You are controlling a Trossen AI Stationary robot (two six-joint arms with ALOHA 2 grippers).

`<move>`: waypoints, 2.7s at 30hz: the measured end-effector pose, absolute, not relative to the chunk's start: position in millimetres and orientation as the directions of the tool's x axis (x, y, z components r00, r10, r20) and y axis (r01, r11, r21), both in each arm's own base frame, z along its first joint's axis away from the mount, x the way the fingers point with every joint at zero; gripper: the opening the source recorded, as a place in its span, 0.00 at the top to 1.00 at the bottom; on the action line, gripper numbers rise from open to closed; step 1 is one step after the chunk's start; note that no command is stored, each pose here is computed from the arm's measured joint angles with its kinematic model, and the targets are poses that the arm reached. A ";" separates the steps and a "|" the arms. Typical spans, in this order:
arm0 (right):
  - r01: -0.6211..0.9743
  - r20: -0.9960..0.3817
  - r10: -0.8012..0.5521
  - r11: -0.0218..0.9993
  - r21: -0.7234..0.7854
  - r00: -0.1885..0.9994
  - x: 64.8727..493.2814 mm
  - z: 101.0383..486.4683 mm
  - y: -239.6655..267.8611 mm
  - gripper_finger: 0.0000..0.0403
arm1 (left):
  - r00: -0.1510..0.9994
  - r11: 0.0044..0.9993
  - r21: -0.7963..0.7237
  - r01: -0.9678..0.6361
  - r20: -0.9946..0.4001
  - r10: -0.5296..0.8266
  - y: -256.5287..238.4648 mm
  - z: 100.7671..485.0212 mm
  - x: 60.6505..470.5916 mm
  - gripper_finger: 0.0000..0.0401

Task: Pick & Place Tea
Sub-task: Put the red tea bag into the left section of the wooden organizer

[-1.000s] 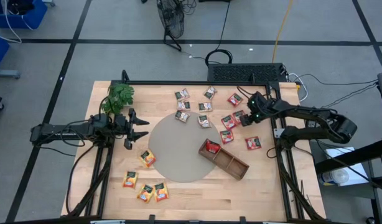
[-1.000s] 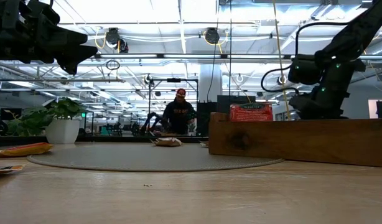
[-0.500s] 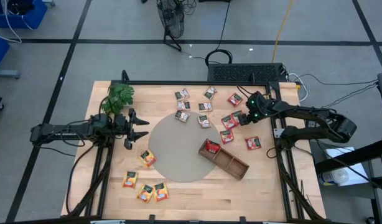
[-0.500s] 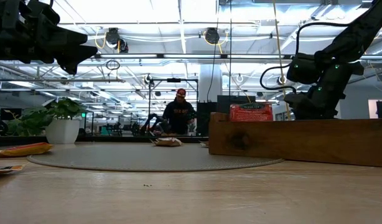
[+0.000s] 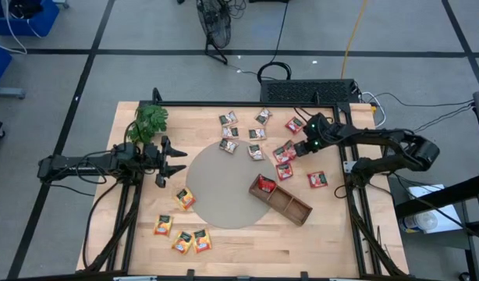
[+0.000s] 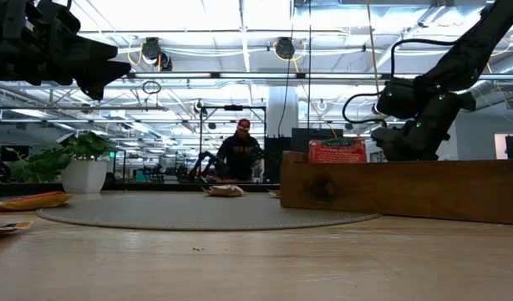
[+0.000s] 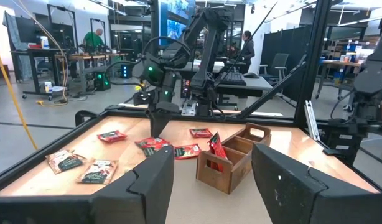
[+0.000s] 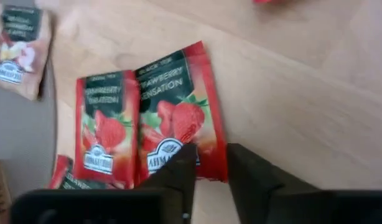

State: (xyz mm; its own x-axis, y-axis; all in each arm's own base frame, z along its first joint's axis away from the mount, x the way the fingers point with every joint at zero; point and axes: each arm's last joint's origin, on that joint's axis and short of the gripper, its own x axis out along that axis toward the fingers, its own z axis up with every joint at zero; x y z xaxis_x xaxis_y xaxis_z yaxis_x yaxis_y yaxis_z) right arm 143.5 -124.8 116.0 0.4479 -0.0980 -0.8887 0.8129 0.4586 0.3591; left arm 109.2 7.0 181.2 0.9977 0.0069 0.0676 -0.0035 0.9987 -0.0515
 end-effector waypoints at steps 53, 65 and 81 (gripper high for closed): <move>0.569 0.112 -0.558 0.811 -0.135 0.822 194.6 173.7 18.4 1.00 | 0.953 0.999 -0.031 0.022 0.304 -0.012 6.2 204.2 104.8 0.47; 0.560 0.117 -0.556 0.759 -0.333 0.823 245.9 181.7 28.6 1.00 | 0.889 0.836 -0.409 -0.366 0.111 0.444 21.4 187.6 126.6 0.47; 0.610 0.094 -0.621 0.713 -0.345 0.778 271.3 174.9 11.5 1.00 | 0.960 0.971 -0.089 -0.223 -0.192 0.203 24.3 245.4 306.1 0.47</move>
State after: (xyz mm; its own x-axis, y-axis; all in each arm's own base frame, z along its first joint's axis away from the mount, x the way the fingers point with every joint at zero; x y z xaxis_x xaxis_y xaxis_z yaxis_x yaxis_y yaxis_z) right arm 271.3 11.5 174.9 0.7783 -0.6209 0.0938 0.6104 0.7129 -0.3453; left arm 306.1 24.3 245.4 0.9600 0.2034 -0.1922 -0.2234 0.9706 -0.0890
